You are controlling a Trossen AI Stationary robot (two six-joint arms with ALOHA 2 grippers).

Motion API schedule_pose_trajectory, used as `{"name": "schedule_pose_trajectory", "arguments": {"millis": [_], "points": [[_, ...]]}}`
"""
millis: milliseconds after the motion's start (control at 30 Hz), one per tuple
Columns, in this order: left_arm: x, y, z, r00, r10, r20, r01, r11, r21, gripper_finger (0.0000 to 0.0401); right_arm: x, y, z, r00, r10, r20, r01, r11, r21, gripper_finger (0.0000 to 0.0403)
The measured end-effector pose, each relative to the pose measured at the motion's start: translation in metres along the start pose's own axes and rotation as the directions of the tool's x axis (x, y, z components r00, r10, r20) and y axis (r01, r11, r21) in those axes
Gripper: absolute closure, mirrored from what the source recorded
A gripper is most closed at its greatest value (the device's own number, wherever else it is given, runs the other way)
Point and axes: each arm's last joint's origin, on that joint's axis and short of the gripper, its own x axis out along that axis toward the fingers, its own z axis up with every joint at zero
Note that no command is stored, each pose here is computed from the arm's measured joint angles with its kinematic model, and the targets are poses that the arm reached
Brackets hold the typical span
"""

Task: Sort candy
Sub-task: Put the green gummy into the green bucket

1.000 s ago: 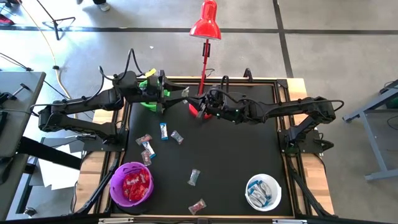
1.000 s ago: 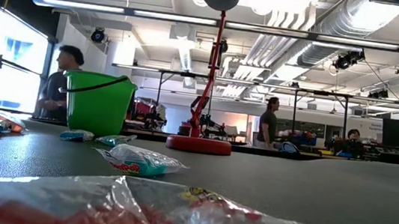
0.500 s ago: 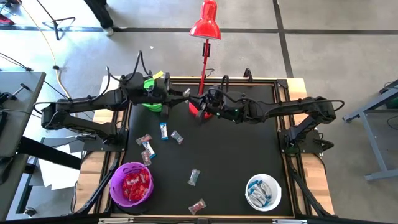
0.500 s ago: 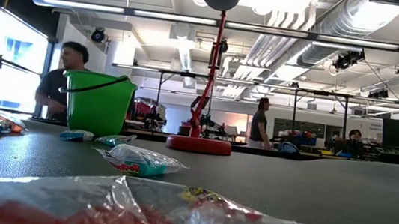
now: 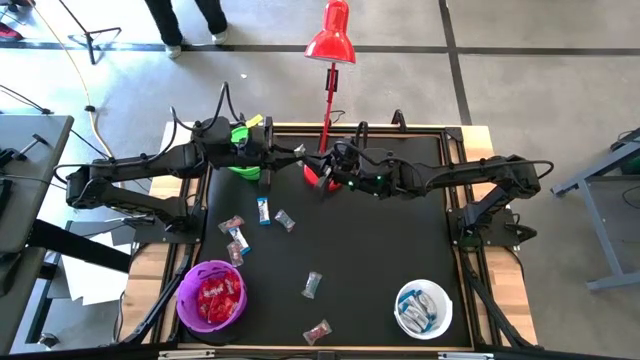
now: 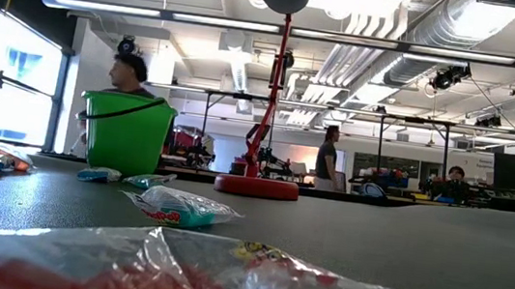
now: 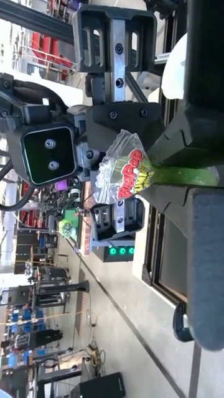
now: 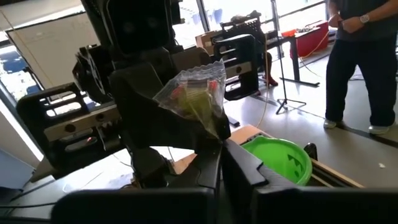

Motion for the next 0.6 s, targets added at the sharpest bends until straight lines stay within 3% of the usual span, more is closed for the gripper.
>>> {"name": "schedule_pose_trajectory", "arguments": {"millis": [400,500,600], "points": [[-0.019,0.002,0.002,0.996,0.044,-0.072,-0.045,0.999,-0.012,0.0396,-0.002,-0.002,-0.005,0.998,-0.018,-0.067,0.016,1.0,-0.021,0.0271],[-0.034,0.008,0.003,0.99,0.088,-0.113,-0.091,0.996,-0.019,0.0396,-0.003,-0.003,-0.007,0.995,-0.029,-0.093,0.03,0.999,0.011,0.0262],[-0.05,0.016,0.003,0.967,0.202,-0.157,-0.207,0.978,-0.018,0.0396,-0.004,-0.005,-0.009,0.991,-0.044,-0.123,0.049,0.998,0.037,0.0261]]}}
